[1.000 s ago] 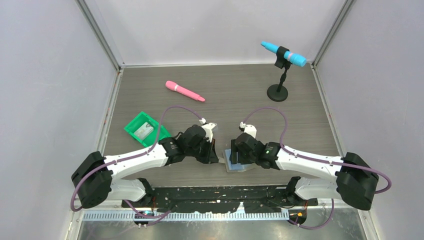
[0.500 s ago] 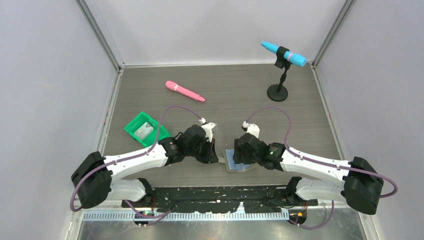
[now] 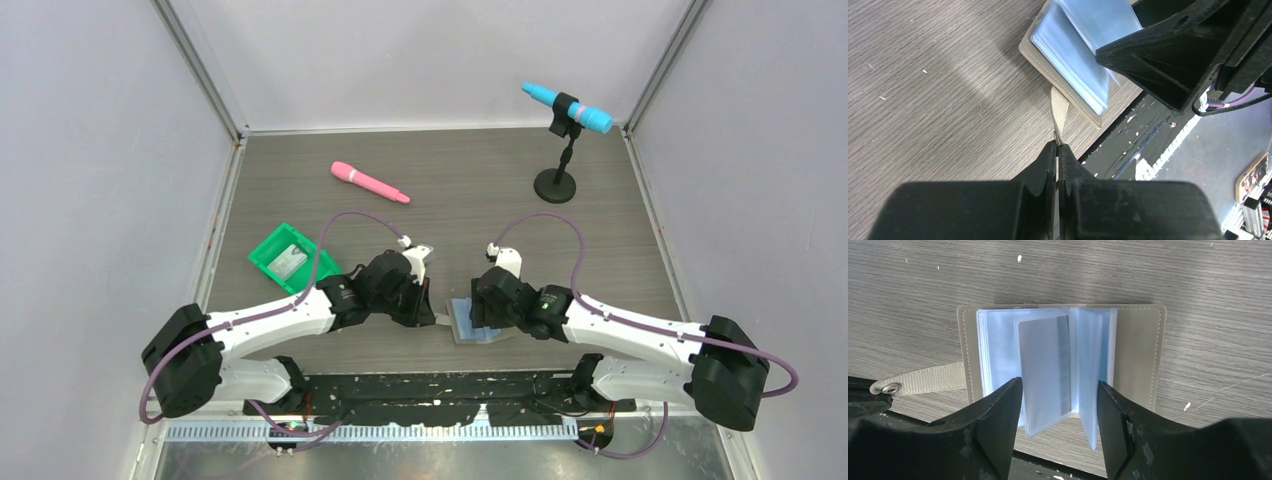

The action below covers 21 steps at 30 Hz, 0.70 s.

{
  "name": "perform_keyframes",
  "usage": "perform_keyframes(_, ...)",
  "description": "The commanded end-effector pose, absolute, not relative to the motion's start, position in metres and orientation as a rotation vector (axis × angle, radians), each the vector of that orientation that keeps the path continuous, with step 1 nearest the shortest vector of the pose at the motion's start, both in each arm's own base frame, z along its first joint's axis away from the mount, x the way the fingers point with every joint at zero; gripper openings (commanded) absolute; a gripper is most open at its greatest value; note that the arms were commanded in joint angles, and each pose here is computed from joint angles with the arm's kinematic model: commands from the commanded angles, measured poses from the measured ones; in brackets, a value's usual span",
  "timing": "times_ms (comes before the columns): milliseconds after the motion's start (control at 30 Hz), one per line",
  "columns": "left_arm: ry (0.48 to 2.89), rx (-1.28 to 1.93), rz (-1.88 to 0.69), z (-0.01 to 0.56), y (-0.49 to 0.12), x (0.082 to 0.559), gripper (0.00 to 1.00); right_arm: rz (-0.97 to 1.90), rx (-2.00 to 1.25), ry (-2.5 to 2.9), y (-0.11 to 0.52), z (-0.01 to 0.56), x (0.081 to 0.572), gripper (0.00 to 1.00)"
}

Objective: Take the credit cards out of the card holder
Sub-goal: Open the card holder at the center of the board.

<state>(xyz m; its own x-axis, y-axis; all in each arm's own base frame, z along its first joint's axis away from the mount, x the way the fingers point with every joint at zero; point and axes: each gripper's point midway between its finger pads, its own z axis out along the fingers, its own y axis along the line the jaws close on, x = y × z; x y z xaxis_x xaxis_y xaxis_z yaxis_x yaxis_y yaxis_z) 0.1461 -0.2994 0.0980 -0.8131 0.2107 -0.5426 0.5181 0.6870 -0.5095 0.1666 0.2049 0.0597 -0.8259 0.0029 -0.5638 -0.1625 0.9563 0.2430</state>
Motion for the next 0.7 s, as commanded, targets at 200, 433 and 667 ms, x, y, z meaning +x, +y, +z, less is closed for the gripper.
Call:
perform_keyframes(200,2.444,0.539,-0.858,0.092,-0.291,0.154,0.00,0.208,-0.079,2.487,0.167,0.075,0.167,0.60)
perform_keyframes(433,2.470,0.516,-0.815,0.083,-0.289,0.158,0.00,0.203,-0.078,2.487,0.164,0.074,0.166,0.57)
perform_keyframes(667,2.524,0.501,-0.809,0.092,-0.291,0.156,0.08,0.267,-0.073,2.509,0.177,0.063,0.165,0.52)
